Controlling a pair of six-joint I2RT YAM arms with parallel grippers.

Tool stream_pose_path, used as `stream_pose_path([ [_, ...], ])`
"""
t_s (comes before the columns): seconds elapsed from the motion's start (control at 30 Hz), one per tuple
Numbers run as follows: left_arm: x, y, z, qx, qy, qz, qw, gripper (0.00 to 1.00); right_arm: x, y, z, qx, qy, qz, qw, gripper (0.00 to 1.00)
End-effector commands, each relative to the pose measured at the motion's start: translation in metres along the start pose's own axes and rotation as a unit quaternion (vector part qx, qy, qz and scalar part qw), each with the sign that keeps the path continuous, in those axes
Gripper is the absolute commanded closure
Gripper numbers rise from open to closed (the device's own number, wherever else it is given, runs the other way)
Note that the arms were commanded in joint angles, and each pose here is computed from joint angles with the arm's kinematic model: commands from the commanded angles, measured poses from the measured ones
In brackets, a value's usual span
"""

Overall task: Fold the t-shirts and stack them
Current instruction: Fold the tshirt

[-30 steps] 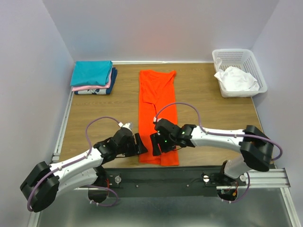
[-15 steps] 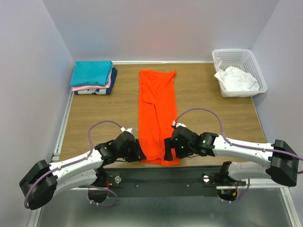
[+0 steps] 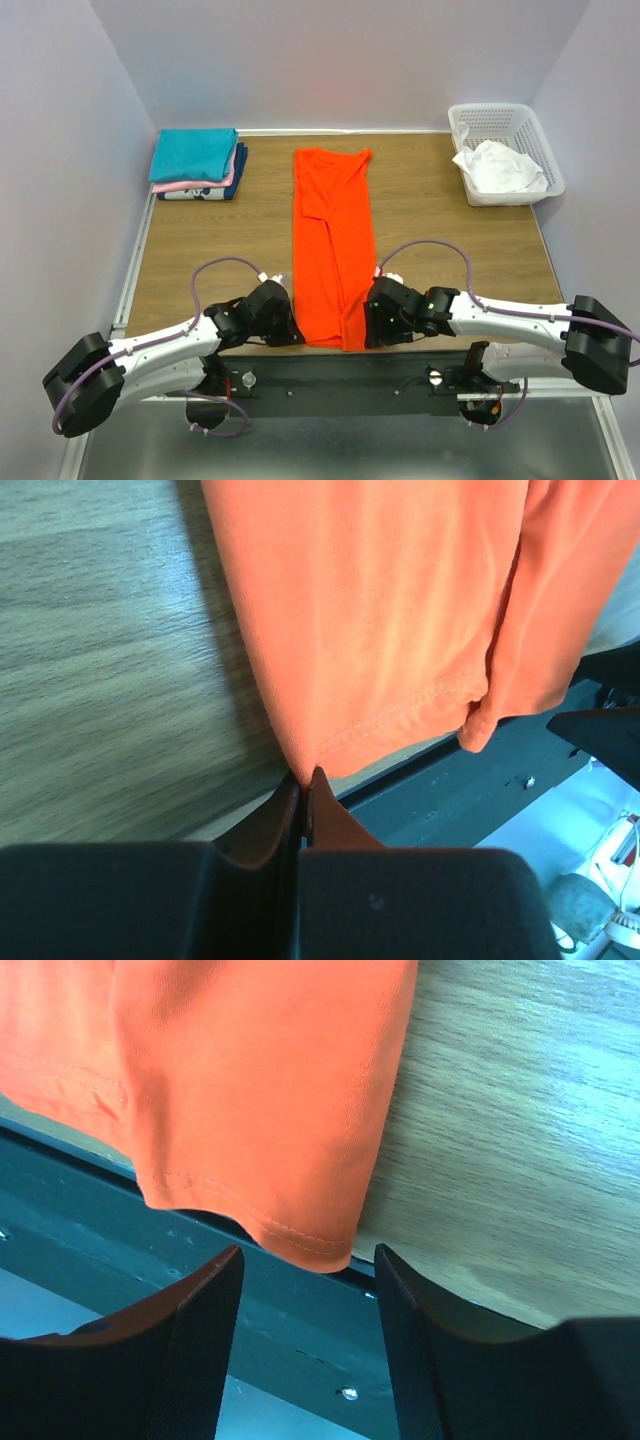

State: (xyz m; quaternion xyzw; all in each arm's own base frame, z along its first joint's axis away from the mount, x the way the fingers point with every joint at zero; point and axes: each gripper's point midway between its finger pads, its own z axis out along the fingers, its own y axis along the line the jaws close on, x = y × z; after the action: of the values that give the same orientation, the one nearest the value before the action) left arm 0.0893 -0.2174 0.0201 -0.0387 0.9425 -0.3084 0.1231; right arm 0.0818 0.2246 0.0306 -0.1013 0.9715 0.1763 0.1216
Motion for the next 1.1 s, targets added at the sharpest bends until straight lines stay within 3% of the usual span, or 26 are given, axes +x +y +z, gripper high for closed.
stream_pose_path([
  [0.0, 0.008, 0.006, 0.000, -0.006, 0.015, -0.002, 1.000, 0.97, 0.005, -0.006, 0.004, 0.011, 0.009, 0.002, 1.000, 0.39],
  [0.1, 0.008, 0.005, -0.001, -0.003, 0.013, -0.002, 1.000, 0.97, 0.009, -0.010, 0.010, 0.020, 0.018, 0.002, 1.000, 0.43],
  [0.17, 0.009, 0.005, -0.001, -0.003, 0.015, -0.003, 1.000, 0.98, 0.014, -0.008, 0.014, 0.013, 0.031, 0.002, 0.999, 0.51],
  [0.2, 0.009, 0.005, -0.001, -0.002, 0.013, -0.003, 1.000, 1.00, 0.016, -0.007, 0.015, 0.010, 0.034, 0.003, 0.999, 0.62],
  [0.37, 0.009, 0.004, -0.002, 0.002, 0.012, -0.003, 1.000, 1.00, 0.019, -0.004, 0.017, -0.004, 0.035, 0.011, 0.999, 0.89],
  [0.4, 0.009, 0.004, -0.002, 0.003, 0.013, -0.003, 1.000, 1.00, 0.019, 0.000, 0.015, -0.015, 0.036, 0.015, 0.999, 0.99],
  [0.63, 0.017, -0.005, -0.017, 0.035, 0.015, -0.021, 0.999, 1.00, 0.038, 0.015, 0.003, -0.078, 0.061, 0.056, 0.994, 0.99],
  [0.87, -0.013, -0.045, -0.034, 0.108, -0.053, -0.006, 0.993, 1.00, -0.008, 0.038, -0.016, -0.097, -0.025, 0.028, 0.995, 0.99],
  [1.07, -0.049, -0.062, -0.032, 0.094, -0.118, -0.001, 0.989, 1.00, -0.060, 0.025, -0.023, -0.044, -0.101, 0.046, 0.993, 0.99],
])
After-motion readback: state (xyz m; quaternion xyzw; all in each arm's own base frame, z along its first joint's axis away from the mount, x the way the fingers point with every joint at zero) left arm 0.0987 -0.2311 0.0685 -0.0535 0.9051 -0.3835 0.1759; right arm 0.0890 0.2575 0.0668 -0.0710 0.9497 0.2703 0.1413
